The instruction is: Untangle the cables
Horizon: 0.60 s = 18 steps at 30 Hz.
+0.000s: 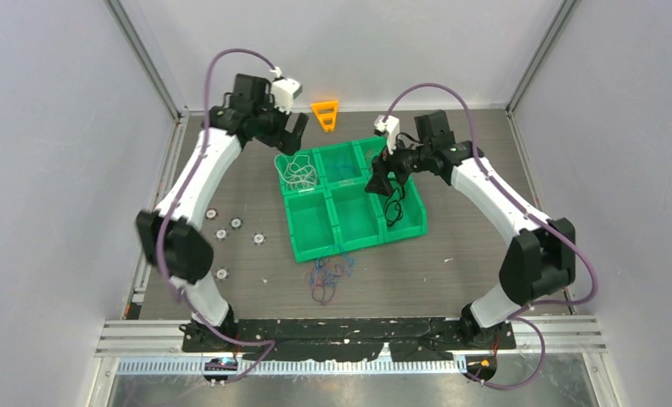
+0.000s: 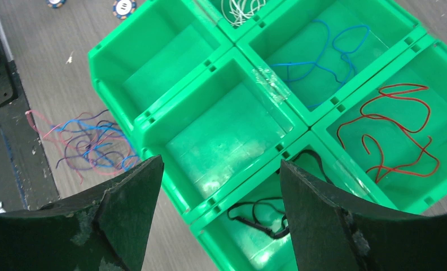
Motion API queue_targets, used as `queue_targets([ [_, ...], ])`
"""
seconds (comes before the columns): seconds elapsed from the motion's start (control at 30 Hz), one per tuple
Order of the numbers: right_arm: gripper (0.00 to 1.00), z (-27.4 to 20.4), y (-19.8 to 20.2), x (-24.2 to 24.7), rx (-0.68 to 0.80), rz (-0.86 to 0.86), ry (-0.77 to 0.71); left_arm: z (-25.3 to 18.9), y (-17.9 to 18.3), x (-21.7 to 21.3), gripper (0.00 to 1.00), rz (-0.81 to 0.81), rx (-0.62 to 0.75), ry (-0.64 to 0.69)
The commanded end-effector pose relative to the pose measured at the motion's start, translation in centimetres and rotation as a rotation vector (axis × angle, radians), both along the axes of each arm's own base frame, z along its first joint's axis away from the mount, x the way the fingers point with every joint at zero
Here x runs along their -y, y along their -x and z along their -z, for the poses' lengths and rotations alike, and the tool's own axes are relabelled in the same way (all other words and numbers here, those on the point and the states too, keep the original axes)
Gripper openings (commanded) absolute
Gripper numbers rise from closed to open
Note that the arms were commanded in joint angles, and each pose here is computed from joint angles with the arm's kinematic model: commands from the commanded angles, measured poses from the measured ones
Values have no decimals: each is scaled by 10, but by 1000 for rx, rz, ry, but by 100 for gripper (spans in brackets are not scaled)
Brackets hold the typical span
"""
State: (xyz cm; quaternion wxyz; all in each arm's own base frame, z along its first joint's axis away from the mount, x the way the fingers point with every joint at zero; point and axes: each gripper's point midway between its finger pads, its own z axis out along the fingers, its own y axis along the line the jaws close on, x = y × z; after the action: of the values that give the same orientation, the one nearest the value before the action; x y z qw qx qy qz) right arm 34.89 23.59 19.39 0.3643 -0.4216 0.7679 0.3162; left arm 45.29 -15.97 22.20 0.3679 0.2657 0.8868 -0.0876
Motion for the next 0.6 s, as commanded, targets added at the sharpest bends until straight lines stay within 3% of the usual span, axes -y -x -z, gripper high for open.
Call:
queue_targets([
  [0.0, 82, -25, 32, 18, 83, -36, 29, -56, 72, 9, 100, 226, 130, 92],
  [0.2, 82, -19, 79, 44, 111, -26, 76, 0, 218, 42, 99, 380, -135, 317],
  [0.3, 82, -1, 96, 53, 90, -16, 98, 33, 257, 52, 92, 350, -216, 362],
  [0.4, 82, 2, 105, 61, 112, 0, 116, 32, 227, 33, 84, 168, -135, 389],
  [0.57, 82, 3, 111, 64, 125, 8, 116, -1, 125, -28, 73, -190, -74, 364],
])
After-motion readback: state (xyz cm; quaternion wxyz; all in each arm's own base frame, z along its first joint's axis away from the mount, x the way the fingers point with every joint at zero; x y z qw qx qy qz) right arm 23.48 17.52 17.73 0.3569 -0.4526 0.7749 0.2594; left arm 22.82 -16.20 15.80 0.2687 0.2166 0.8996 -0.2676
